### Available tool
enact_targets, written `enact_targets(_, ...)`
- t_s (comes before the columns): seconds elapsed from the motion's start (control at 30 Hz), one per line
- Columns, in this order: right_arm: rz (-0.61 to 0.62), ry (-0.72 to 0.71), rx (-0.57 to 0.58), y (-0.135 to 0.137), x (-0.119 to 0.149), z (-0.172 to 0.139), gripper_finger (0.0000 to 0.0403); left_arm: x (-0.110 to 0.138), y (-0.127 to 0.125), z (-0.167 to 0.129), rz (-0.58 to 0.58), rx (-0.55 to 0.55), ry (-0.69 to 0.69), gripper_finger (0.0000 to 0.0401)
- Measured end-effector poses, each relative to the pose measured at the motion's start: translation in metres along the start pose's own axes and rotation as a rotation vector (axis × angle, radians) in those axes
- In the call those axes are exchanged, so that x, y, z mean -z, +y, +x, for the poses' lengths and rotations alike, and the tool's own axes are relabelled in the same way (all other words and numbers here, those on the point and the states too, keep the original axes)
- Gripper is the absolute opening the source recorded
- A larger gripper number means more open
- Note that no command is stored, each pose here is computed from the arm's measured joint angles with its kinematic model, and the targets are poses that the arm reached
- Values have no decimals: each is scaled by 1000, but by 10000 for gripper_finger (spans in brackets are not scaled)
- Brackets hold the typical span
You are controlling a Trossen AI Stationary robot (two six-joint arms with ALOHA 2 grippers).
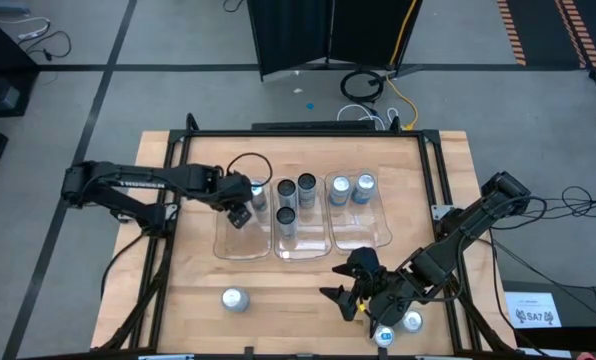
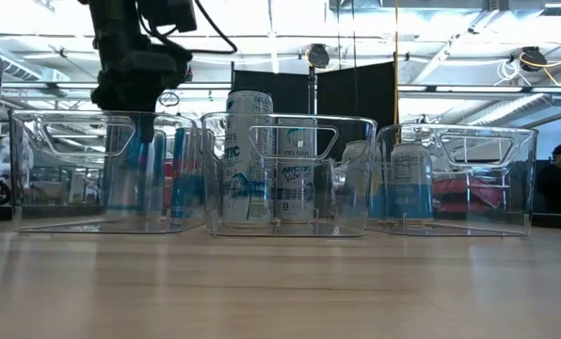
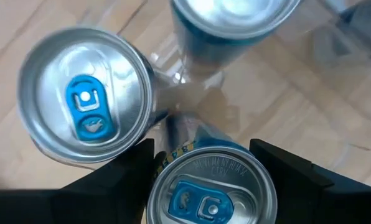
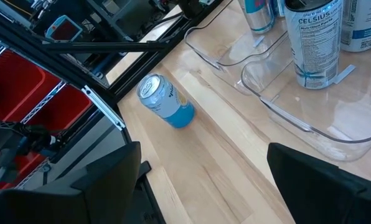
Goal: Sort soda cans
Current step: Put the left blue soda can into the left transparent bin
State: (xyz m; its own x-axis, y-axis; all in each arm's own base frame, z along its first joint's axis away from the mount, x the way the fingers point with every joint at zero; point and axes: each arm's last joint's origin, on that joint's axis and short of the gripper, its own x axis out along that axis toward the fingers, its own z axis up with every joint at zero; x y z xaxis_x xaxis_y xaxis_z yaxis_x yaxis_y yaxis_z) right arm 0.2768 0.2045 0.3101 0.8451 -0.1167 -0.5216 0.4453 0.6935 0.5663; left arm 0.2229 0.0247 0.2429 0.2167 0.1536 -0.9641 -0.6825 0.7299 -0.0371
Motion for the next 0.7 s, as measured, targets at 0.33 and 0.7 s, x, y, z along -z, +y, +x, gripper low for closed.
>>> enact_targets(0.33,-1,4,-2,0,0,0,341,3,1,9,5,-29,15,276)
enact_targets(0.7,-7,3,-1,0,0,0,341,1,-1,9,-23,-10,-1,279)
